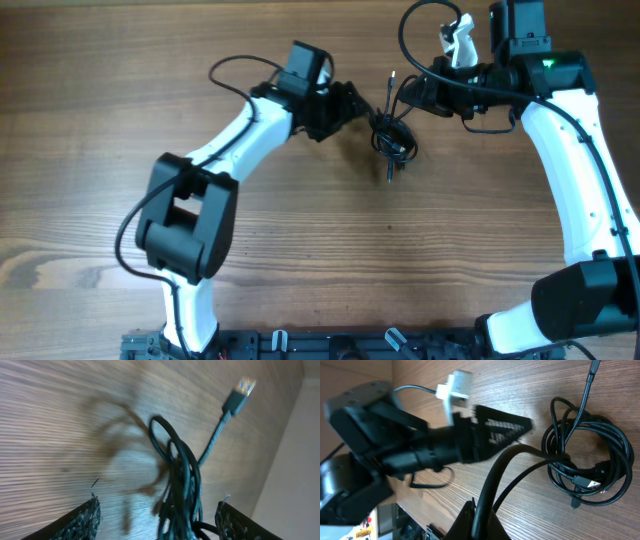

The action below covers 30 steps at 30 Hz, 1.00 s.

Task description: Untangle cables

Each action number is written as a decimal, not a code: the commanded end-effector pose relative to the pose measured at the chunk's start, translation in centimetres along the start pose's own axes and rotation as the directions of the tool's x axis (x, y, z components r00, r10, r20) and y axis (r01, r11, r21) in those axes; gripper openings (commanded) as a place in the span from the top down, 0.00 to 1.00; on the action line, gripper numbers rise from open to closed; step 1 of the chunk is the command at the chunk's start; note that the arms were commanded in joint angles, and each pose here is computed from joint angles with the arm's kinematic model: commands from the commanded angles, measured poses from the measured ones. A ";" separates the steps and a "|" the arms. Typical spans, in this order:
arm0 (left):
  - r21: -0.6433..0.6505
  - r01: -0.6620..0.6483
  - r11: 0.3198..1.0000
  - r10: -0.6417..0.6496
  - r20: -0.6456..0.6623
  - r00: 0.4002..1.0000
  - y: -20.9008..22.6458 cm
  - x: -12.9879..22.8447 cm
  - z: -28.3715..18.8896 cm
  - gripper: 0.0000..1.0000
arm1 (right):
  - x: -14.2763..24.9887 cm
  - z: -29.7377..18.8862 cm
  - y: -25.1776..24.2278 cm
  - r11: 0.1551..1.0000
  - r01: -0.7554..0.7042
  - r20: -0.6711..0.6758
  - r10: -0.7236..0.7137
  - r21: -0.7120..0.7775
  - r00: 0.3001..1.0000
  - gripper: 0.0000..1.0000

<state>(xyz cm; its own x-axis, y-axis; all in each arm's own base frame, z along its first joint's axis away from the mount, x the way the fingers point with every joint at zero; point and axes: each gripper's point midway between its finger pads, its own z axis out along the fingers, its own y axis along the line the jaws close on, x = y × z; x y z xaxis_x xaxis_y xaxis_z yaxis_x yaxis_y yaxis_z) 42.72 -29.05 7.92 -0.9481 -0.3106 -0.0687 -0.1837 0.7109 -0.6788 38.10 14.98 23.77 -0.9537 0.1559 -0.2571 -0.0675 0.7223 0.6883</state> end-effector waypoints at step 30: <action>-0.022 0.155 0.988 -0.153 0.063 0.986 -0.5 2.7 7.9 0.96 | -0.2 -0.6 1.1 0.999 0.040 0.020 -0.039 -0.021 0.999 0.96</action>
<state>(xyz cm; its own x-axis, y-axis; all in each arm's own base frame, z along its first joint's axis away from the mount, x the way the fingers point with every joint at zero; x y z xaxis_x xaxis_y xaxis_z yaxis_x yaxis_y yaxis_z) 41.08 -35.79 3.17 -0.9174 -0.3979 0.0091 -0.2993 0.6745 -0.6749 38.14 14.98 23.79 -0.9531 0.1566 -0.2588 -0.0682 0.7223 0.6882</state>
